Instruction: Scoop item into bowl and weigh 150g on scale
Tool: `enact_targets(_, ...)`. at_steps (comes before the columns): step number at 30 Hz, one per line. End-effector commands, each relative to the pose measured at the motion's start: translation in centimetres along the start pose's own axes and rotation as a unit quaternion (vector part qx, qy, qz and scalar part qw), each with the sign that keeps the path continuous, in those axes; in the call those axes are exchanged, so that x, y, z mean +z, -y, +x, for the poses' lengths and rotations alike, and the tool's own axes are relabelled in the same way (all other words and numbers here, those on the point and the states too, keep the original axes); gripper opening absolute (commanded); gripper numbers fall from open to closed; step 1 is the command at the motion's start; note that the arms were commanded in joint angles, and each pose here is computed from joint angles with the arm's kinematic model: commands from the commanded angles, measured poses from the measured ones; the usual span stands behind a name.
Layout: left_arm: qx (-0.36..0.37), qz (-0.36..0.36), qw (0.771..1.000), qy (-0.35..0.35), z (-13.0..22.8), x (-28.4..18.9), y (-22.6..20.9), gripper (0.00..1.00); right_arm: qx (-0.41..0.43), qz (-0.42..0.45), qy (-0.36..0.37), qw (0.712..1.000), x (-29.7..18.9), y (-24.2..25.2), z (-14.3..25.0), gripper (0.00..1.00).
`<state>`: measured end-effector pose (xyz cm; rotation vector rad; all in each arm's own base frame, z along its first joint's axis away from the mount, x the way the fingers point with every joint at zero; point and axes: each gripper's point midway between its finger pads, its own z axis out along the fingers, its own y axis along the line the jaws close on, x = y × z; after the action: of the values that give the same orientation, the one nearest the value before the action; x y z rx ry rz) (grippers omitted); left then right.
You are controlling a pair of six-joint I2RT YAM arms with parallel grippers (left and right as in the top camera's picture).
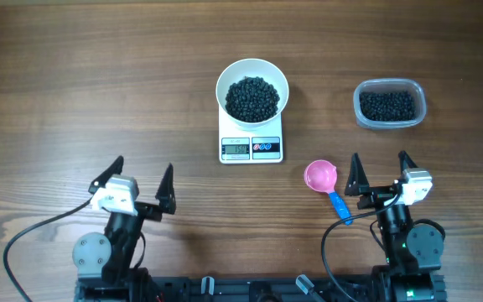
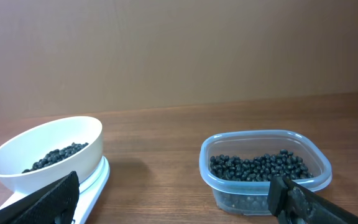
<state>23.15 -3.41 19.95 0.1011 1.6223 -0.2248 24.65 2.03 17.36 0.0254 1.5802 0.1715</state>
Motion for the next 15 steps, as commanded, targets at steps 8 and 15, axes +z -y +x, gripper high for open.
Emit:
enact_targets(8, -0.042, -0.020, 0.999, 0.010, 3.2, 1.3, -1.1, 1.00, -0.009, -0.008, 0.004, 1.000, -0.1, -0.3, -0.1, 1.00)
enact_targets(15, -0.081, -0.035, 0.996, -0.001, 3.8, 1.3, -1.5, 1.00, -0.009, -0.008, 0.004, 1.000, -0.1, -0.3, -0.1, 1.00)
